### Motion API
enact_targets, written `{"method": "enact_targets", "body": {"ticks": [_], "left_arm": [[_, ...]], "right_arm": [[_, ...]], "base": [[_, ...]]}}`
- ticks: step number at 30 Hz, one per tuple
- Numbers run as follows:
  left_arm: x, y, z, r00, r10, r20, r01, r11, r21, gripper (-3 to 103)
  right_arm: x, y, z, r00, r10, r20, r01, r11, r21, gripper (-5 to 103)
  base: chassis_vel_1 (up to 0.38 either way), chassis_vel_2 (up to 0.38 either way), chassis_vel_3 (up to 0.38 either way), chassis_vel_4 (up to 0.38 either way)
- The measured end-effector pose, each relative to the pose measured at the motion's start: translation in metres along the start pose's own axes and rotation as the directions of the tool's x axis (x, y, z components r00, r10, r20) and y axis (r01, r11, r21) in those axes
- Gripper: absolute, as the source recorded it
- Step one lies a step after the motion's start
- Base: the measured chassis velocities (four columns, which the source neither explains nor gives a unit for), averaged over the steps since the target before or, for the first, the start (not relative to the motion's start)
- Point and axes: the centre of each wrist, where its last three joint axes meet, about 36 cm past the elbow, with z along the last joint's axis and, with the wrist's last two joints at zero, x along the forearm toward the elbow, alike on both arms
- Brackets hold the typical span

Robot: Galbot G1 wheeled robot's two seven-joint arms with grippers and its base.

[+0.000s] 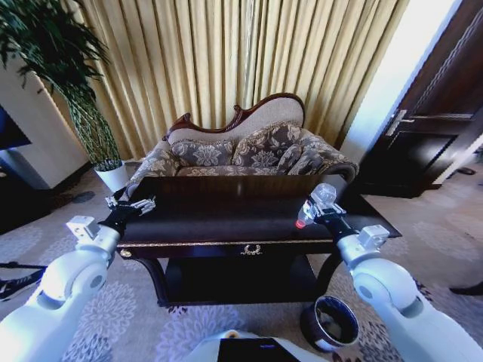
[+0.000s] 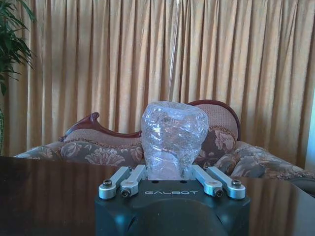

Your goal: Move to the front of the table and place the trash on the table into the trash bin.

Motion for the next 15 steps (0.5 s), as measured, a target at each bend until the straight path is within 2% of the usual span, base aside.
{"method": "enact_targets", "body": {"ticks": [15], "left_arm": [[-0.0002, -0.0015, 0.0028, 1.0, 0.001, -0.01, -0.001, 1.0, -0.017, 100]], "right_arm": [[-0.0001, 0.001, 0.0045, 1.0, 0.012, 0.001, -0.012, 1.0, -0.008, 25]], "base": [[0.094, -0.095, -0.092, 0.101]]}}
